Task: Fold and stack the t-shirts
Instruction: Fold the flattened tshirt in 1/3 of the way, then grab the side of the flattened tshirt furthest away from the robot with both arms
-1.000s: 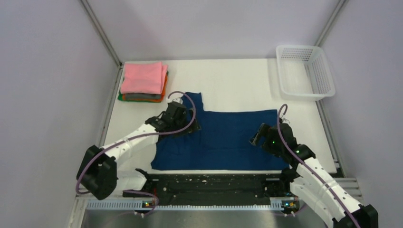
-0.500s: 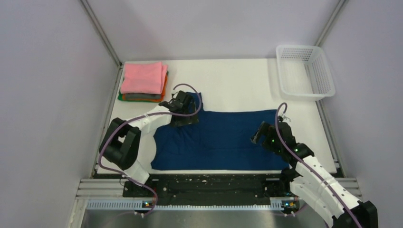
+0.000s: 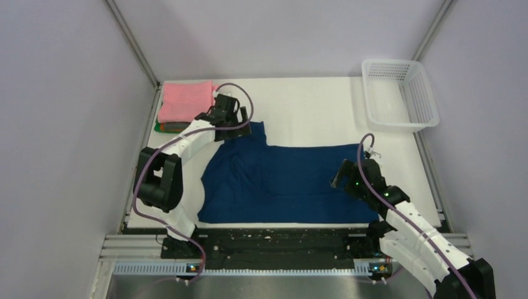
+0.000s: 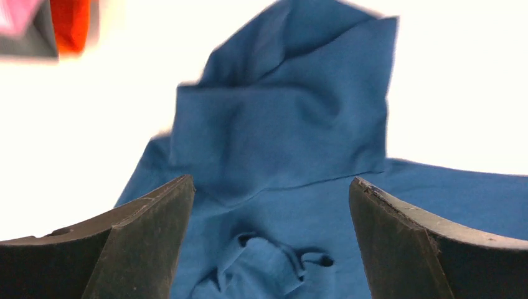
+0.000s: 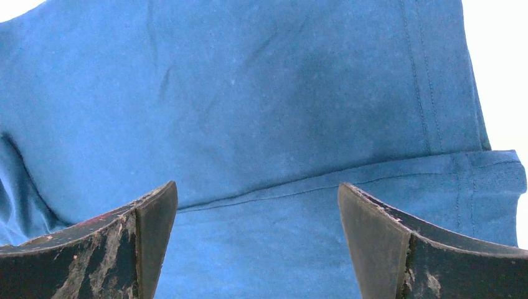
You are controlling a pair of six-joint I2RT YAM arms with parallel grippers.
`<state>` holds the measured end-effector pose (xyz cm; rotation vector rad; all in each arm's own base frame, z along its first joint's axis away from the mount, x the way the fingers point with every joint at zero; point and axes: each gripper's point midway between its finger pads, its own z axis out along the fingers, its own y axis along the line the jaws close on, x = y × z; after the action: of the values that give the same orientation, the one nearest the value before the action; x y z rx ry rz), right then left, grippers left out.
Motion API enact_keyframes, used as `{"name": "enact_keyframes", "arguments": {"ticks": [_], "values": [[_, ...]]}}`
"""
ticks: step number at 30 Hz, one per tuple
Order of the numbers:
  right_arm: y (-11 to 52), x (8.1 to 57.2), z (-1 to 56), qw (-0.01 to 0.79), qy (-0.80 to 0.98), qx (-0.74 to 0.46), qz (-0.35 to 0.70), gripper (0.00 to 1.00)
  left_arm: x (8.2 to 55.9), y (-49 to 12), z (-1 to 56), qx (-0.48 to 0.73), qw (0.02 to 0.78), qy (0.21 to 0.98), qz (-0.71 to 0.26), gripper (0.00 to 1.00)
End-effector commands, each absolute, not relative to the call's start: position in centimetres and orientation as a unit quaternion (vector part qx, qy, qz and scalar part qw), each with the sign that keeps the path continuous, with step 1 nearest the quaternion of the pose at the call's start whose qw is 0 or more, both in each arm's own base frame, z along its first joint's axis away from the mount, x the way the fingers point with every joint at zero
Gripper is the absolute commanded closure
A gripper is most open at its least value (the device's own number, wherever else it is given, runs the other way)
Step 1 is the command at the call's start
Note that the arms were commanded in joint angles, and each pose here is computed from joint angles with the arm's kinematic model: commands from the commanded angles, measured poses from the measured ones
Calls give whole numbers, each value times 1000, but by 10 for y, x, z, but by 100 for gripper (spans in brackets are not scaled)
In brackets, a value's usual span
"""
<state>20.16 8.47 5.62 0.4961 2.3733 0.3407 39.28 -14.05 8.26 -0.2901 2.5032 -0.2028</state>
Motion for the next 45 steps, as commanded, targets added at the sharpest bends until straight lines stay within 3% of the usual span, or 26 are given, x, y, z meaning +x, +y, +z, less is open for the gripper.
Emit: {"name": "enact_keyframes", "arguments": {"ticks": [1,9,14,19,25,35,41,43,45], "values": [[89,221,84,382,897,174,138,1,435,-159,129,-39,359,927,-97,1],[91,224,81,380,902,157,136,1,479,-154,108,4,302,950,-82,1],[92,224,78,376,905,150,134,1,494,-147,77,34,249,959,-133,5],[92,225,75,375,906,147,129,1,492,-153,62,55,213,954,-202,25],[92,226,72,370,909,146,126,1,494,-149,53,52,211,958,-189,47],[89,224,68,368,910,148,120,1,494,-156,46,56,201,956,-204,58],[87,224,65,369,911,148,113,1,496,-156,42,51,200,958,-200,85],[86,224,64,369,911,148,109,1,498,-156,42,48,202,958,-198,100],[85,224,63,369,911,148,107,1,501,-155,42,47,207,958,-194,100]]}}
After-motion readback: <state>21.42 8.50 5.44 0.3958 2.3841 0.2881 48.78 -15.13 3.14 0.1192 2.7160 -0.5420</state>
